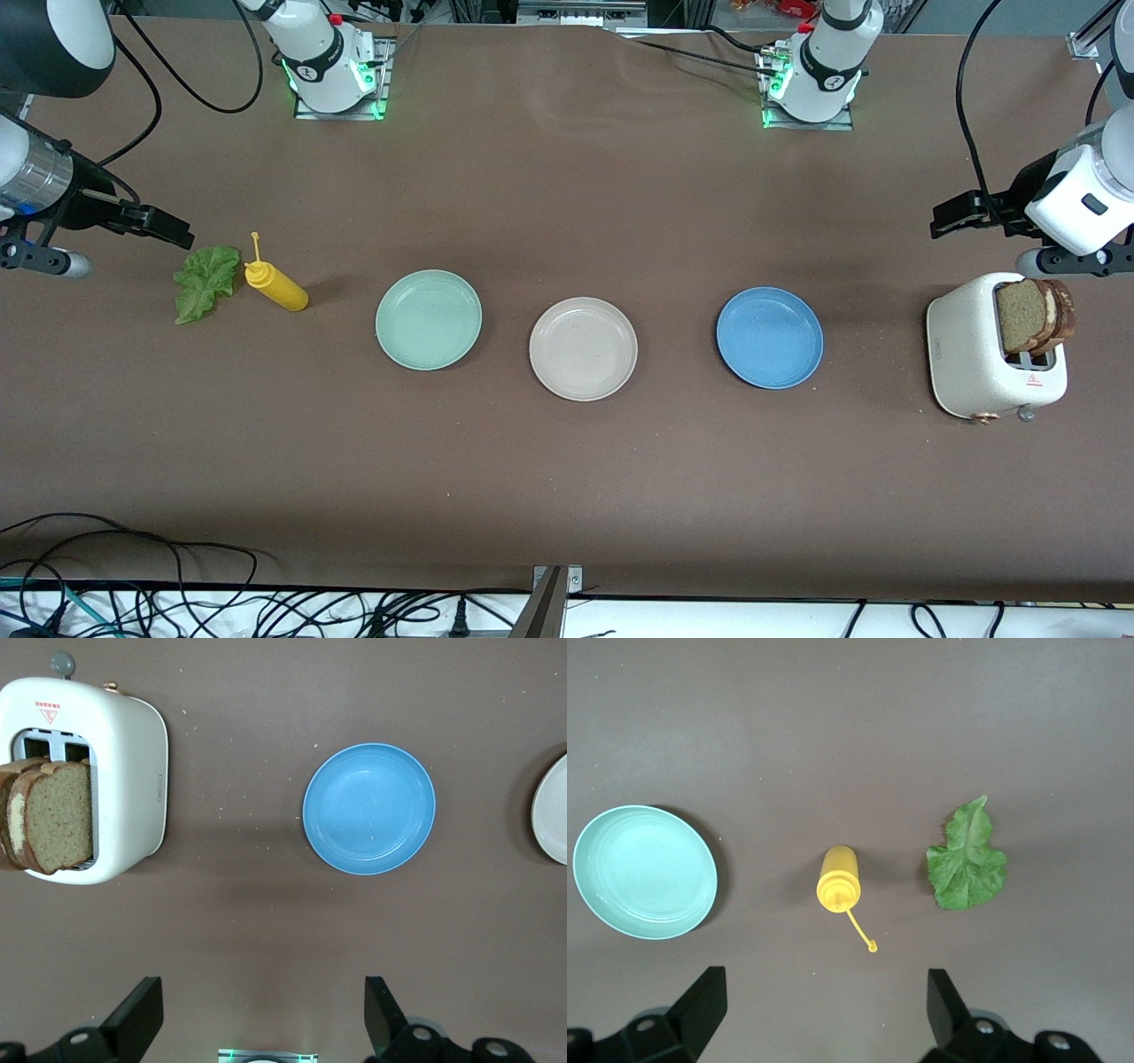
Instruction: Make sandwich on beige plate with both arms
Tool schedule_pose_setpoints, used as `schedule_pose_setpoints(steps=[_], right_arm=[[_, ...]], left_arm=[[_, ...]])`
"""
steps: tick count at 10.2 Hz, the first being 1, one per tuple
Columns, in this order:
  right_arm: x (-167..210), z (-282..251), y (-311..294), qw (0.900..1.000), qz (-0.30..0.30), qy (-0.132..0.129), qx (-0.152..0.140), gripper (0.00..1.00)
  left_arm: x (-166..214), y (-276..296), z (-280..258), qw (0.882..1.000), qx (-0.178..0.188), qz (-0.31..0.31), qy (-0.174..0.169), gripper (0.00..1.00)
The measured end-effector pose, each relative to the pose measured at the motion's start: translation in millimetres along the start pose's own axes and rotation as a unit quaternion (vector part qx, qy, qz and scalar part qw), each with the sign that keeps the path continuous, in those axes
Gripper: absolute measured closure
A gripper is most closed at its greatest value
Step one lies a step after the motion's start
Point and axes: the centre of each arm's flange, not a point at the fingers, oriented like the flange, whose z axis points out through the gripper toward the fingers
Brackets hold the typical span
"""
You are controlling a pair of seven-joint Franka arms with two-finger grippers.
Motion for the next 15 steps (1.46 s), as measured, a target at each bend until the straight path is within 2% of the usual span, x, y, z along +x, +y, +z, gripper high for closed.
schedule_pose_setpoints(steps=[11, 13, 15], right_arm=[[0.0, 0.0, 0.0, 1.000, 0.000, 0.000, 0.000, 0.00], [0.0, 0.0, 0.0, 1.000, 0.000, 0.000, 0.000, 0.00], [0.1, 0.1, 0.2, 1.000, 0.000, 0.000, 0.000, 0.00]], left_arm=[[4.1, -1.5, 3.5, 1.000, 0.000, 0.001, 0.001, 0.00], [12.2, -12.7, 9.2, 1.000, -0.001, 0.022, 0.006, 0.00], [25.2, -47.4, 18.8, 0.999, -0.005, 0.033, 0.014, 0.00]])
